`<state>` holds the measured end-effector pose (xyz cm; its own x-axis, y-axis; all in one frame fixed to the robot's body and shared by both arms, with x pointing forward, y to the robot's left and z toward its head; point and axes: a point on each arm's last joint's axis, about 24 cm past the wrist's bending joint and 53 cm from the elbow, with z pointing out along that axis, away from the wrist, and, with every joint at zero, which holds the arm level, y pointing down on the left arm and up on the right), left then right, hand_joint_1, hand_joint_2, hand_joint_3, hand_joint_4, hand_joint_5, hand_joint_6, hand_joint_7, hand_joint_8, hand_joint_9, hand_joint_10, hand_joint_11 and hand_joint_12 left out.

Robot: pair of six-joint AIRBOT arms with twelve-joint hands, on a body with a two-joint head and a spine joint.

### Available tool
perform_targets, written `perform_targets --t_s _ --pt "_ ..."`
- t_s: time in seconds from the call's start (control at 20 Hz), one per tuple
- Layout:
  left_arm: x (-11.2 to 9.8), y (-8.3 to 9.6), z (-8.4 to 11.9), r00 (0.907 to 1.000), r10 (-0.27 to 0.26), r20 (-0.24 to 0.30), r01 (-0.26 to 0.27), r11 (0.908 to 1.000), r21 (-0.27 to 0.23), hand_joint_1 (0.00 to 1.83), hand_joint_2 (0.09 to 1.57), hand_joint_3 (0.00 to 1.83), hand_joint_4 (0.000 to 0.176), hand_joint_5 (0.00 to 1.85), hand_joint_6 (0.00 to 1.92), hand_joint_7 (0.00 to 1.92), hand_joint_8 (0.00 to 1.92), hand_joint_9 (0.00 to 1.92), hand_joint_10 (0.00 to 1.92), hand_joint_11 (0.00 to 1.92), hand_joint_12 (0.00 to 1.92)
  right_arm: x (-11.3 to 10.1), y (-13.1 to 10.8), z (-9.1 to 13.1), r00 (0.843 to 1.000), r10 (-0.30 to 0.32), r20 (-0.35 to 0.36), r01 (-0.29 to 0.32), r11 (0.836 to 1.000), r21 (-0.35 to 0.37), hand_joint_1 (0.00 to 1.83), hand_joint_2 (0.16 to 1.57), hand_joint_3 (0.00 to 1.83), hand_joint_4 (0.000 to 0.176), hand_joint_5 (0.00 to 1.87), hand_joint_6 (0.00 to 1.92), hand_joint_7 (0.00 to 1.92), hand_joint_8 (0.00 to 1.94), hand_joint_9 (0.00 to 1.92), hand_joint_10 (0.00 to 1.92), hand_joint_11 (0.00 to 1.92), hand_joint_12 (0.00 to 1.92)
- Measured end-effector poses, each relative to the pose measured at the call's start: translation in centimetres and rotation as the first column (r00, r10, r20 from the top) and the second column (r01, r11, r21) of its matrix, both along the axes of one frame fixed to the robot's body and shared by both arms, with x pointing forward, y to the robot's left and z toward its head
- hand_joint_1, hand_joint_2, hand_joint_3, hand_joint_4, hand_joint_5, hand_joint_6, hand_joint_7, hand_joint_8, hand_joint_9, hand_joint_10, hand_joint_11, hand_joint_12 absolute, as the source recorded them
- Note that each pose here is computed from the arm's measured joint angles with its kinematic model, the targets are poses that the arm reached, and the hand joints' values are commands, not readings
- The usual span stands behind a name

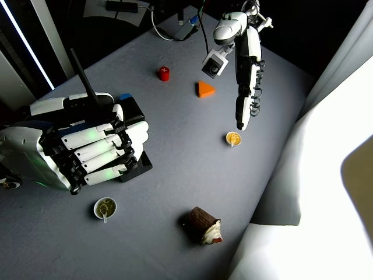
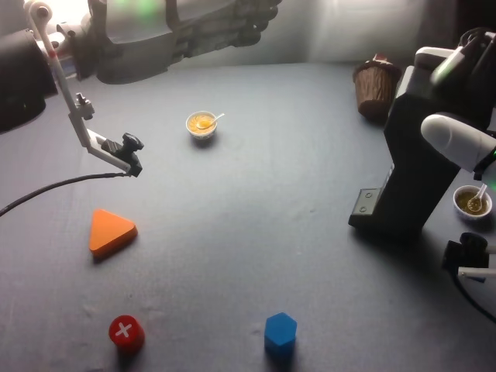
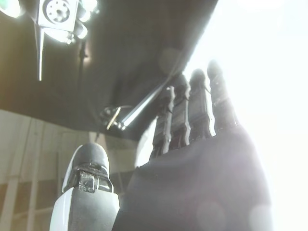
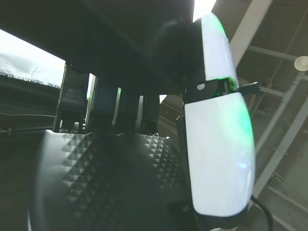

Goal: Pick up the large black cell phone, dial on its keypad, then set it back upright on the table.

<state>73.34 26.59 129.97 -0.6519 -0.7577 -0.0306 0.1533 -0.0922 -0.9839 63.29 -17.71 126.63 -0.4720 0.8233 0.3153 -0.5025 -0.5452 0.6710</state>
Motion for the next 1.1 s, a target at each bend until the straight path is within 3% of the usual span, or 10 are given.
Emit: perform_targets --t_s 0.4,0.65,0.7,0.9,0.95,1.0,1.05,1.1 --pt "0.01 0.01 0.0 1.0 0.0 0.0 0.0 1.0 0.0 0.0 1.2 0.0 0.0 0.12 0.01 0.12 0.01 0.08 0.01 0.0 0.24 -0.05 0.03 0.02 1.0 0.001 0.0 -0.001 1.0 0.002 1.1 1.18 0.0 0.0 0.75 0.0 0.79 0.0 0.83 0.0 0.48 0.98" --pt "0.0 0.0 0.01 1.0 0.0 0.0 0.0 1.0 0.0 0.0 1.2 0.0 0.0 0.13 0.0 0.11 0.0 0.08 0.0 0.0 0.23 -0.15 -0.04 0.14 1.0 0.0 0.007 0.0 1.0 0.005 1.01 1.15 0.0 0.0 0.59 0.0 0.62 0.0 0.62 0.0 0.25 0.99" --pt "0.01 0.02 0.01 1.0 0.0 0.0 0.0 1.0 -0.001 0.0 1.21 0.0 0.0 0.14 0.0 0.12 0.0 0.09 0.0 0.0 0.27 -0.19 -0.08 0.2 1.0 0.0 0.01 0.0 1.0 0.007 0.97 1.14 0.0 0.0 0.53 0.0 0.55 0.0 0.53 0.0 0.1 1.03" --pt "0.03 0.14 0.06 1.0 0.002 0.003 -0.002 1.0 0.001 0.0 1.21 0.0 0.0 0.13 0.0 0.12 0.0 0.08 0.0 0.0 0.26 -0.22 -0.14 0.24 1.0 -0.001 0.012 0.001 1.0 0.008 0.84 1.12 0.0 0.0 0.41 0.0 0.42 0.0 0.41 0.0 0.0 1.01" --pt "0.06 0.22 0.07 1.0 0.004 0.004 -0.004 1.0 0.002 0.0 1.22 0.0 0.0 0.15 0.0 0.13 0.0 0.09 0.0 0.0 0.27 -0.22 -0.14 0.24 1.0 -0.001 0.012 0.001 1.0 0.008 0.67 1.11 0.0 0.0 0.32 0.0 0.31 0.0 0.3 0.0 0.0 0.8" --pt "0.07 0.28 0.11 1.0 0.005 0.004 -0.005 1.0 0.001 0.0 1.22 0.0 0.0 0.15 0.0 0.13 0.0 0.09 0.0 0.0 0.27 -0.22 -0.14 0.24 1.0 -0.001 0.012 0.001 1.0 0.008 0.67 1.11 0.0 0.0 0.32 0.0 0.31 0.0 0.3 0.0 0.0 0.8" --pt "0.09 0.32 0.1 1.0 0.007 0.004 -0.007 1.0 0.002 0.0 1.22 0.0 0.0 0.14 0.0 0.12 0.0 0.08 0.0 0.0 0.24 -0.22 -0.14 0.25 1.0 -0.001 0.012 0.001 1.0 0.009 0.64 1.06 0.0 0.0 0.29 0.0 0.26 0.0 0.23 0.01 0.0 0.67" --pt "0.09 0.32 0.11 1.0 0.006 0.005 -0.006 1.0 0.001 0.0 1.22 0.0 0.0 0.1 0.0 0.09 0.0 0.05 0.0 0.0 0.15 -0.22 -0.14 0.25 1.0 -0.001 0.012 0.001 1.0 0.009 0.57 0.95 0.0 0.004 0.15 0.0 0.12 0.0 0.09 0.0 0.0 0.39"
